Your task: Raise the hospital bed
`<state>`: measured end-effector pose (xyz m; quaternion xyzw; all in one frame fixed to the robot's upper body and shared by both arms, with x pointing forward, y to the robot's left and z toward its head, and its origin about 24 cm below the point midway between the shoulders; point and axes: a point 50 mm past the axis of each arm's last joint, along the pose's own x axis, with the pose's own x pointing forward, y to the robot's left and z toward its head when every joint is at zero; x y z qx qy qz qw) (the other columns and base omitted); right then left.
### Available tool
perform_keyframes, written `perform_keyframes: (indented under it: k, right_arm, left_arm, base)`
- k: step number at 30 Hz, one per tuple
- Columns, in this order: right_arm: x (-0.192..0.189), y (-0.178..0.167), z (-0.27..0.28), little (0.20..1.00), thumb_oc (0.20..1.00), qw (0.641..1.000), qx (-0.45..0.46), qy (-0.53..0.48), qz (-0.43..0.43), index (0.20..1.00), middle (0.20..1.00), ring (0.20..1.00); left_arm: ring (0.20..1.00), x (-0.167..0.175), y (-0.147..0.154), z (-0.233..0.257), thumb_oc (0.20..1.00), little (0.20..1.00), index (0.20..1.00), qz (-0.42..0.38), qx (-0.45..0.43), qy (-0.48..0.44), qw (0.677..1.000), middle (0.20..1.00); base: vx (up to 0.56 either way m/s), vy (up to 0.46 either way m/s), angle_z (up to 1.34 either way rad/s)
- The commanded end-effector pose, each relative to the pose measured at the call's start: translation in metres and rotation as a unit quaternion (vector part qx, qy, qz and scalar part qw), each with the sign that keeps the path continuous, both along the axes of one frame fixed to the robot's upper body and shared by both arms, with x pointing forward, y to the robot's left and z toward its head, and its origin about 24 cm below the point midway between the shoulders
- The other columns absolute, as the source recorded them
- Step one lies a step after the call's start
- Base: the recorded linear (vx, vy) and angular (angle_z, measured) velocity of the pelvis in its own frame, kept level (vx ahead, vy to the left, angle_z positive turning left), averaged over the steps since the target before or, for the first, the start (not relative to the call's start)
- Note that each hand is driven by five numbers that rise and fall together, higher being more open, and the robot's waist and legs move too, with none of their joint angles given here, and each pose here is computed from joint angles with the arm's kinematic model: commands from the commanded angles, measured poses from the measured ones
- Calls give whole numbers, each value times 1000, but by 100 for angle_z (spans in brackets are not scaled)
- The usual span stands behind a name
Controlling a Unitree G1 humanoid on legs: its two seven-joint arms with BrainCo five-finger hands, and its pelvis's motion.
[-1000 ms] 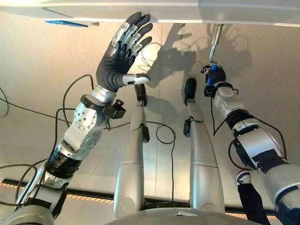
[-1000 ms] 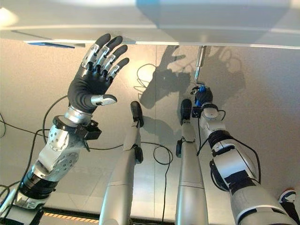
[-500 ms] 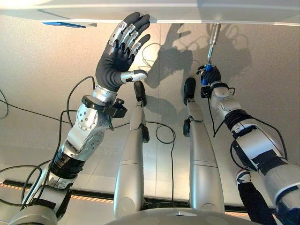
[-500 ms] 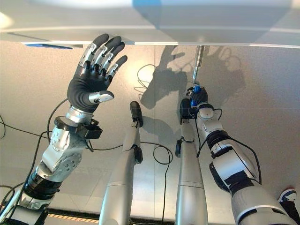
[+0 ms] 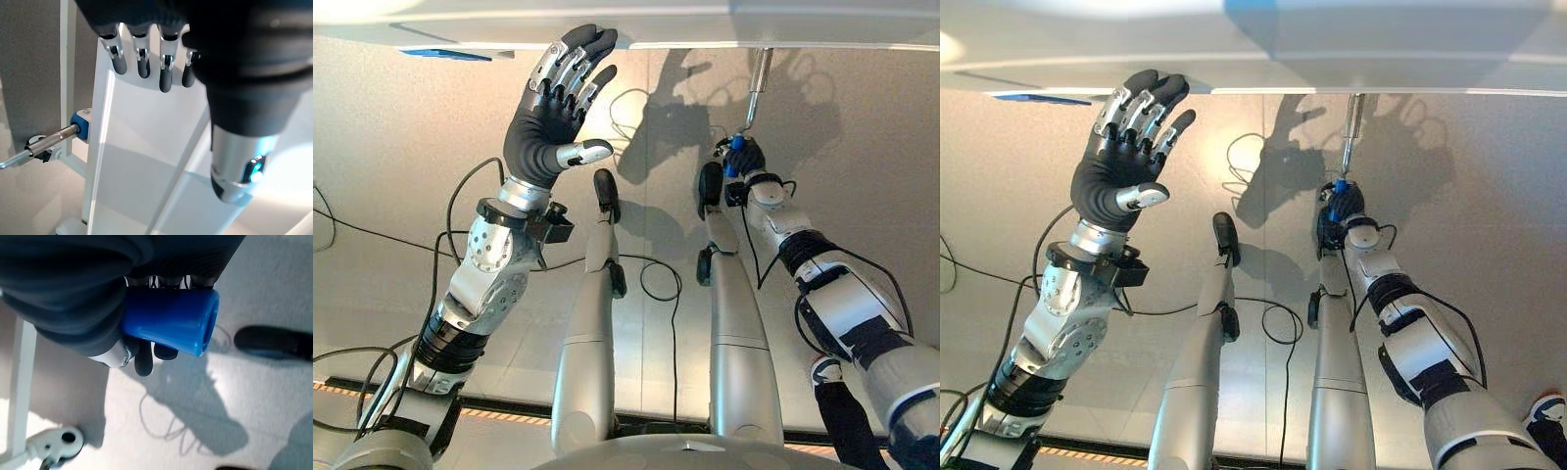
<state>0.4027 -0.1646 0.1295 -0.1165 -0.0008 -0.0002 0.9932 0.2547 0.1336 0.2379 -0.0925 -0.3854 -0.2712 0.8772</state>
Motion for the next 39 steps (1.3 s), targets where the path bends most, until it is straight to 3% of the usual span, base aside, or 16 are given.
perform_keyframes:
  k: [1,4,18,26,32,39]
  right_arm:
    - [-66,185,-10,200,200,918,-18,-44,393,200,200,200]
    - [-78,188,15,200,200,898,28,-93,430,200,200,200]
    - [-111,171,63,200,200,839,48,-196,506,200,200,200]
    - [-125,103,85,200,200,840,105,-259,464,200,200,200]
    - [-132,39,88,200,200,858,175,-289,388,200,200,200]
    - [-137,2,89,200,200,858,235,-324,321,200,200,200]
  left_arm:
    - [1000,-24,-1,13,1000,1000,1000,-19,1,-75,997,1000]
    - [1000,-23,3,9,1000,1000,1000,-6,19,-71,997,1000]
    - [1000,-23,11,3,1000,1000,1000,26,67,-75,995,1000]
    - [1000,-30,31,-5,1000,1000,1000,63,90,-63,992,1000]
    - [1000,-32,40,-14,1000,1000,1000,64,101,-41,992,1000]
    - [1000,-31,50,-23,1000,1000,1000,66,114,-14,991,1000]
  base:
    - [0,0,0]
    - [0,0,0]
    - [0,0,0]
    - [0,1,2]
    - [0,-17,6]
    - [6,-41,6]
